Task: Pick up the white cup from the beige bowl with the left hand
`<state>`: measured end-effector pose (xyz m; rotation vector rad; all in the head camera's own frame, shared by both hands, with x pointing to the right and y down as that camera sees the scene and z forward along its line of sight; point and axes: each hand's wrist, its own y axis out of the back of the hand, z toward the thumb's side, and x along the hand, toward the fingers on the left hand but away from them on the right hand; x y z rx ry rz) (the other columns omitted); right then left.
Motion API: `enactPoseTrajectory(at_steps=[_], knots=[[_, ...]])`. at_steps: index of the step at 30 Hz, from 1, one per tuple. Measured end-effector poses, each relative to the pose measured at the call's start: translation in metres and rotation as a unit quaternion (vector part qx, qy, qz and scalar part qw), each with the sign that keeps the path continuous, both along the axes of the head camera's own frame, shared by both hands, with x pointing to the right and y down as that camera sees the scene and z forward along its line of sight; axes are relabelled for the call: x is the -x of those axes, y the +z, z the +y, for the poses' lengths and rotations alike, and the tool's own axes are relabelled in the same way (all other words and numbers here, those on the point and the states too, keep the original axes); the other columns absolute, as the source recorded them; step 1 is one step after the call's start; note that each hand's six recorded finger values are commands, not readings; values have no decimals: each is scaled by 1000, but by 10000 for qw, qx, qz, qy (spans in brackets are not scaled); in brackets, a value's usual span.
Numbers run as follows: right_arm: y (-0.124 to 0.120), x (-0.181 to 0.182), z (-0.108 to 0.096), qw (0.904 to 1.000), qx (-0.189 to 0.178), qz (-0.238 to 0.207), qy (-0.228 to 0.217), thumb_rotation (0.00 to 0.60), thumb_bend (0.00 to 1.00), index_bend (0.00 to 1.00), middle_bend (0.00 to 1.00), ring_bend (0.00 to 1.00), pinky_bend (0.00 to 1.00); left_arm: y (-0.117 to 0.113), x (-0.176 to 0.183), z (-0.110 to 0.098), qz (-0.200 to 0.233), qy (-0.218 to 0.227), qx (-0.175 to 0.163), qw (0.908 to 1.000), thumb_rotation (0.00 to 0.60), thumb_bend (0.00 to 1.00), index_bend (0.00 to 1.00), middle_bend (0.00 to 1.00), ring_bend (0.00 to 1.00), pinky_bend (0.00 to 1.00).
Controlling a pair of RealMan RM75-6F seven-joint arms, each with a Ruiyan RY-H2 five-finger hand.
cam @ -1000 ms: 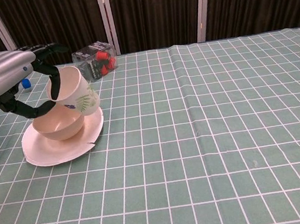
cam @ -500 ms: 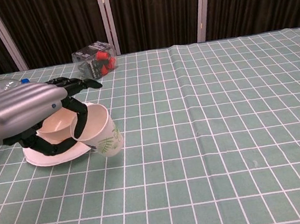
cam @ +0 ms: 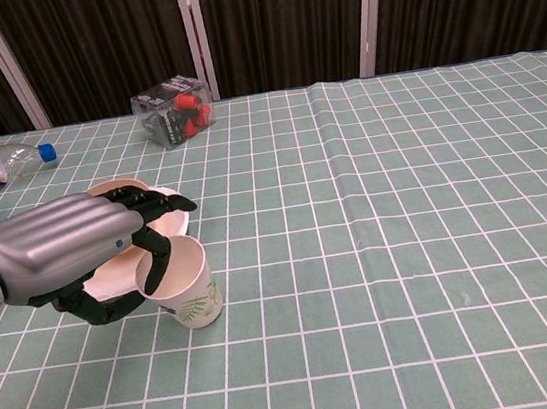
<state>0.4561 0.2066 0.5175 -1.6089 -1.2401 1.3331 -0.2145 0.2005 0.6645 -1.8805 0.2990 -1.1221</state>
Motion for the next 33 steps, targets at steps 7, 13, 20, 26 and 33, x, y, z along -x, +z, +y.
enactPoseTrajectory(at_steps=[7,13,20,26,33], knots=[[1,1,0,10000,3,4,-5,600,35,37,0,0,0,-6,10,-4,41,-224,-98,9997,600,192,148,0,0,0],[2,1,0,10000,13,42,-17,600,34,37,0,0,0,-24,24,-13,278,-661,-305,9970,600,177,67,0,0,0],[6,4,2,9999,64,116,-69,600,34,37,0,0,0,-60,71,-18,407,-1406,-1043,9837,600,177,66,0,0,0],[10,8,4,9996,133,198,-148,600,33,37,0,0,0,-85,125,-8,251,-2227,-1558,9620,600,171,41,0,0,0],[18,14,6,9988,264,331,-227,600,33,37,0,0,0,-110,192,16,-60,-3143,-1925,9296,600,150,0,0,0,0]])
